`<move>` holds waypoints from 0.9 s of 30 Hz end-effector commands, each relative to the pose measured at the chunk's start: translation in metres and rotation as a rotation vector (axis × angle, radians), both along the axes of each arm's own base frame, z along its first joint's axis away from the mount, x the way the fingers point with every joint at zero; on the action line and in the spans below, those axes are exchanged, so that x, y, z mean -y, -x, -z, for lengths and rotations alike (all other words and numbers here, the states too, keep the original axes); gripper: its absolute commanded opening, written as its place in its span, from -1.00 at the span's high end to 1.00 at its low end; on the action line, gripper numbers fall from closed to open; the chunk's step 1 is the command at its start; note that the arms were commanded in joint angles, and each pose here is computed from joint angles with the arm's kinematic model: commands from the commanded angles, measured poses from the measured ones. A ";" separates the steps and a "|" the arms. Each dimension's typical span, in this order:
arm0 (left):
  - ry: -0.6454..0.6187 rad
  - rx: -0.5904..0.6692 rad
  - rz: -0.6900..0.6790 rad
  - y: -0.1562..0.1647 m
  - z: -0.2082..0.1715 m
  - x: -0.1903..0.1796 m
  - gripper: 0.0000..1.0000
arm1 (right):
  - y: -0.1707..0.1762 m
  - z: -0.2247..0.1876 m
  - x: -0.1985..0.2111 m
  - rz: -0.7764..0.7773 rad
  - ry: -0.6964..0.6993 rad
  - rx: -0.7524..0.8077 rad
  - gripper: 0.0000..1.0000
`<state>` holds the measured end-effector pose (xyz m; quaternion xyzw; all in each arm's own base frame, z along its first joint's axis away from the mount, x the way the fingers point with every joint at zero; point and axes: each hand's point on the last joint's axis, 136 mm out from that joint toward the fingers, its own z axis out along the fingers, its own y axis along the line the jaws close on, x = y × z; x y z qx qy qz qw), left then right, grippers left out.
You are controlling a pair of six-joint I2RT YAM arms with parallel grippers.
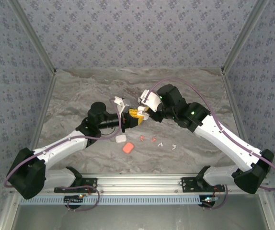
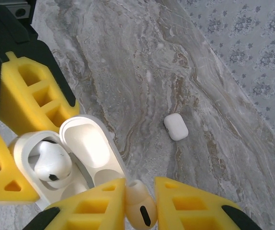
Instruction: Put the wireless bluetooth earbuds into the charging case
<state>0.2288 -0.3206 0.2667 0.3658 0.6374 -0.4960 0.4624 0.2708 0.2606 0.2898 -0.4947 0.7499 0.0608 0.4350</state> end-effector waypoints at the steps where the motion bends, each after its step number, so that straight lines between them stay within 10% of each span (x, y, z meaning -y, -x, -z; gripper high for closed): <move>1: 0.032 0.039 0.013 0.002 -0.017 0.001 1.00 | 0.008 0.003 -0.004 -0.043 0.009 -0.026 0.55; 27: 0.054 0.058 0.004 0.002 -0.021 0.000 1.00 | 0.017 0.001 -0.016 -0.091 -0.093 -0.140 0.31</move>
